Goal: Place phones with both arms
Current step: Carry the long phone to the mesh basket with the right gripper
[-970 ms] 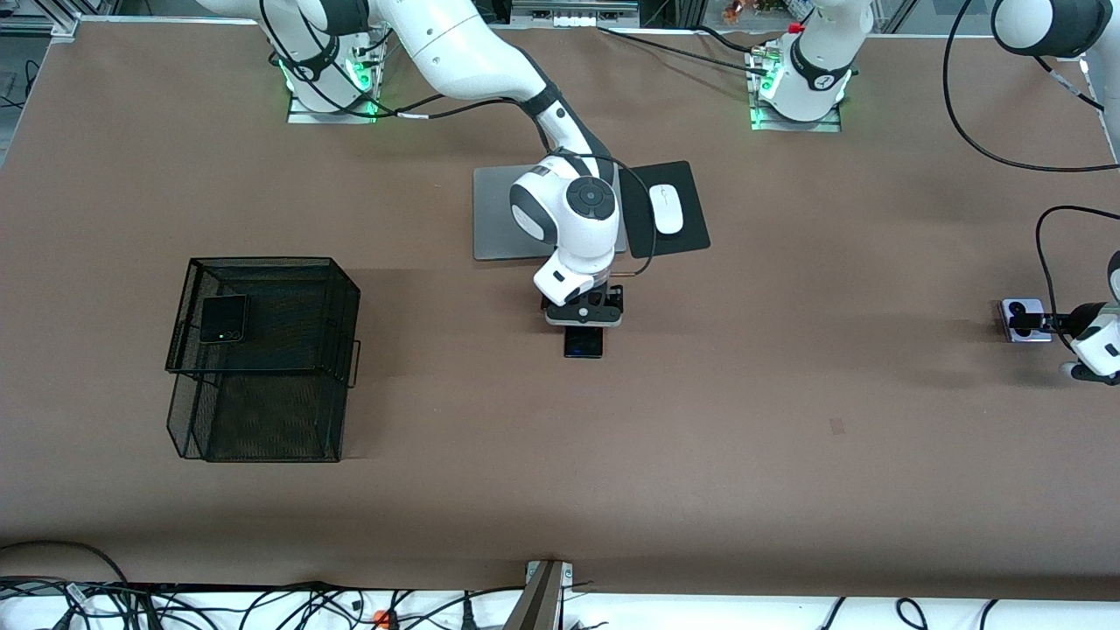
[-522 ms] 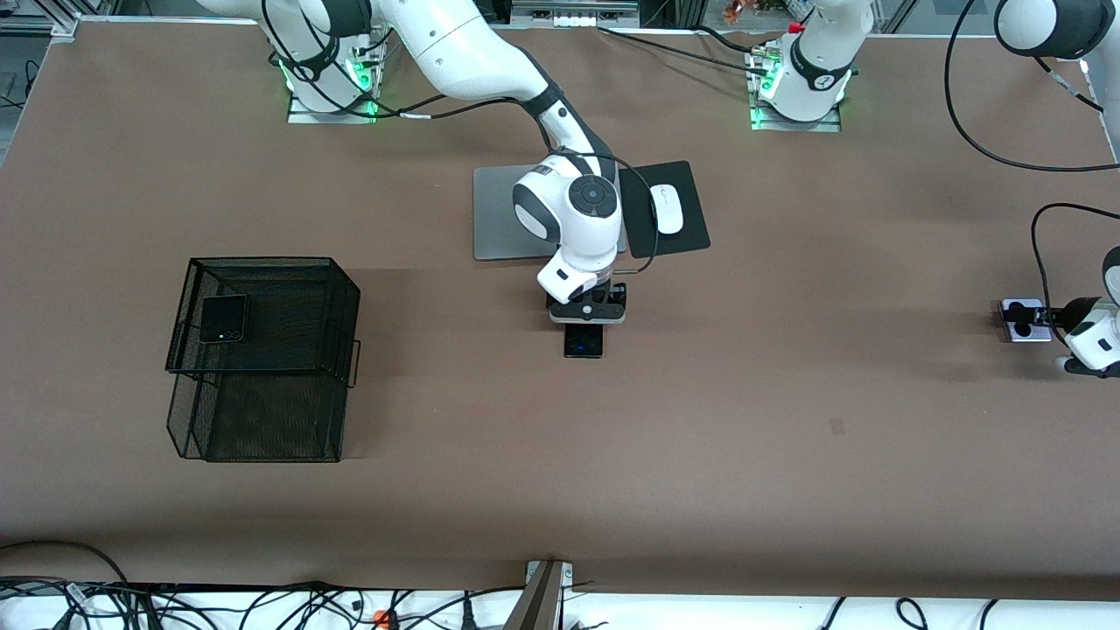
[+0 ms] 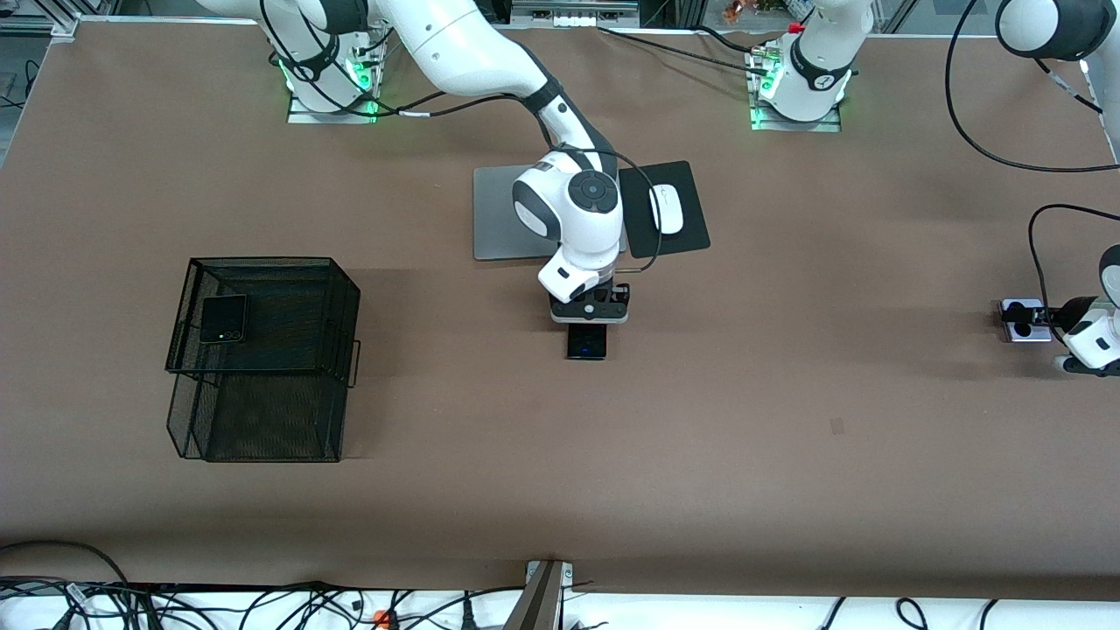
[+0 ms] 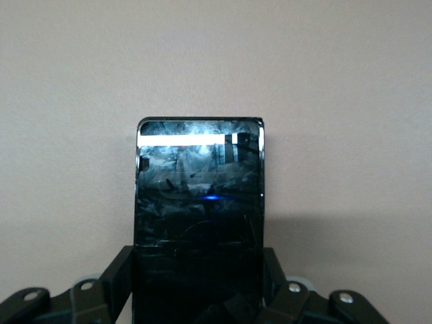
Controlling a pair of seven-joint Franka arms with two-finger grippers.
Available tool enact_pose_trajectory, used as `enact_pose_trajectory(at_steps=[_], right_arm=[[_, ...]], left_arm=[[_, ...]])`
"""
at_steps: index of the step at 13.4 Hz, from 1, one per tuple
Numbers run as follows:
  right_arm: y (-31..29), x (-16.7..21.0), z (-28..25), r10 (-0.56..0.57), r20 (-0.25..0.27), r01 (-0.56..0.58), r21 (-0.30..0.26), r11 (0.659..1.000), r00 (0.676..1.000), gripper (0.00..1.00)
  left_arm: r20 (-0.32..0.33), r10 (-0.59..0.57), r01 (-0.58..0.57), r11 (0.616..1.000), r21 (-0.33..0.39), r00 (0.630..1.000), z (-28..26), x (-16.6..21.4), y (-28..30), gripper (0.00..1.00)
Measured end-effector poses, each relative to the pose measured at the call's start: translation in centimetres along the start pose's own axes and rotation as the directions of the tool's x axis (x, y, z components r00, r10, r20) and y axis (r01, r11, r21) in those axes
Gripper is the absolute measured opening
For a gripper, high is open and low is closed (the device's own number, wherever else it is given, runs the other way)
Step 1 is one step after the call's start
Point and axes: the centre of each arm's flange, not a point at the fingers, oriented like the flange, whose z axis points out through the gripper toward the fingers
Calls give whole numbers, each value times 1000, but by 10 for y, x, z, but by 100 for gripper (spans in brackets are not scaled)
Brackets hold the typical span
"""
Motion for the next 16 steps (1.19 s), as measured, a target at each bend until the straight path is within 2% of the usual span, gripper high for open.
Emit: enact_pose_trajectory(at_steps=[5,8,10,13,16], right_arm=[[7,40,-98,32,42,-31,-37,999,999,78],[48,78,-170,17,91,-12,-56,998,996,78],[95,105,-204,-7,141,18,-74,997,990,78],[193,137,-223,-28,198,45,-83,996,980,78],[305,147,-230,-84,228,100,-60,993,970,78]], left_arm=[[3,-60,60,998,-5,998,9,0,-2,100],[3,-74,74,997,-6,997,10,1,-1,96],[1,-75,75,997,-6,997,9,1,0,83],[4,-69,69,998,-9,998,8,3,4,83],[75,-39,41,999,-29,996,-12,11,27,83]])
